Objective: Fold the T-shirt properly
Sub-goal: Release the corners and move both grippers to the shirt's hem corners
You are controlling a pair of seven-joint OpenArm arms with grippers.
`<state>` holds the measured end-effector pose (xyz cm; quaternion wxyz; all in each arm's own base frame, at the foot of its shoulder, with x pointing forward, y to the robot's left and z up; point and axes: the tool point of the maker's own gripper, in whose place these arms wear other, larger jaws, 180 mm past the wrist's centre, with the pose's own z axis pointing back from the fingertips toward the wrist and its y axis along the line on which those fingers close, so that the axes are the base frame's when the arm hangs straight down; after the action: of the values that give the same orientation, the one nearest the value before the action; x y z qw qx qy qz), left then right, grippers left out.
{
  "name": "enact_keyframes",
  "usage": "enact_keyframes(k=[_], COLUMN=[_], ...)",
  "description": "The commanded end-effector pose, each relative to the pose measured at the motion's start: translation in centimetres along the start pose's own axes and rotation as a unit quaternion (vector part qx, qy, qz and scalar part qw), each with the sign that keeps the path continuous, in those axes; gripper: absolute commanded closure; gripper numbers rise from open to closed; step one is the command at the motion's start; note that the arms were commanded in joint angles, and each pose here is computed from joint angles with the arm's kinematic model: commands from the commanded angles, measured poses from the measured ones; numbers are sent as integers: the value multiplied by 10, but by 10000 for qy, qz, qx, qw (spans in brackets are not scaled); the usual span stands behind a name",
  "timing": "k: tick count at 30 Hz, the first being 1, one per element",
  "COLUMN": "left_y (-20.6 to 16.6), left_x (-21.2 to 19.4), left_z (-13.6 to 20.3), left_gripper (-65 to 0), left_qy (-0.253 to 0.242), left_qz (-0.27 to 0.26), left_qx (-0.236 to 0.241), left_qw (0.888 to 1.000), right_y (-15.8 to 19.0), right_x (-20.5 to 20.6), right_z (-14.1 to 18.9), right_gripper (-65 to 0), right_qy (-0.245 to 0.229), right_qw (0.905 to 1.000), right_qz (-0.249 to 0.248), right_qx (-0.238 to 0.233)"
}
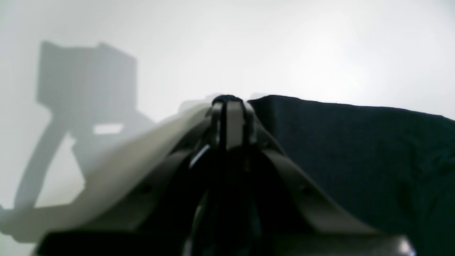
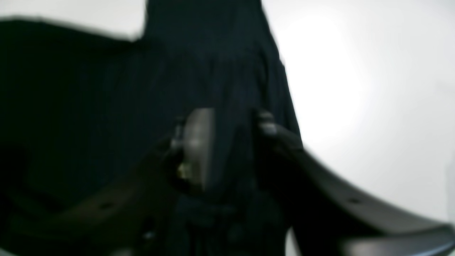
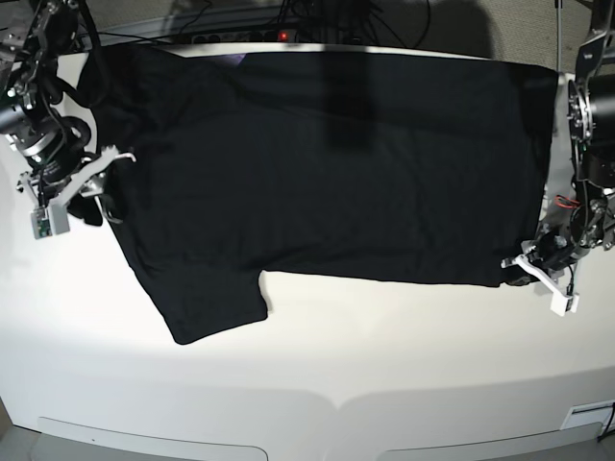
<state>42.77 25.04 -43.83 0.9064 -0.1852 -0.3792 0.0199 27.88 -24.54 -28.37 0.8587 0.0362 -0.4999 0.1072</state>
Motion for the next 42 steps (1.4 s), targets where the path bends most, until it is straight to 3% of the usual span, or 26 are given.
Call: enact_keyframes(k=[1,6,10,19,26,32,42], left_y=[1,-4,-7,-7,-7,-6,-6], left_x=[-2,11,10,10,11,14,15], left_z=[1,1,0,0,0,0,0], left_gripper=[0,0,0,0,0,0,0], left_qy=[197,-158,-155,-155,-178,-264,-289], left_qz=[-63,299,309,308,309,311,310], left_qx=[-6,-137,-163,-161,-160,-158,-156], left_qw=[9998,9993,9993,9993,9992,9990,9990], right_y=[-6,-16,-26,-57,-75,-77,-73], right_x=[13,-1,-5,35,49,23,1], right_z=[-1,-43,-86,-155,-184,-193,-198], right_gripper=[-283,-291,-291,-291,-291,-291,-273], right_qy=[-244,131,717,1256,1733,2305,2507], right_qw=[9997,9992,9967,9903,9844,9729,9679], right_qz=[23,-318,-171,-418,-160,-39,77], right_qx=[-29,190,338,428,266,200,173])
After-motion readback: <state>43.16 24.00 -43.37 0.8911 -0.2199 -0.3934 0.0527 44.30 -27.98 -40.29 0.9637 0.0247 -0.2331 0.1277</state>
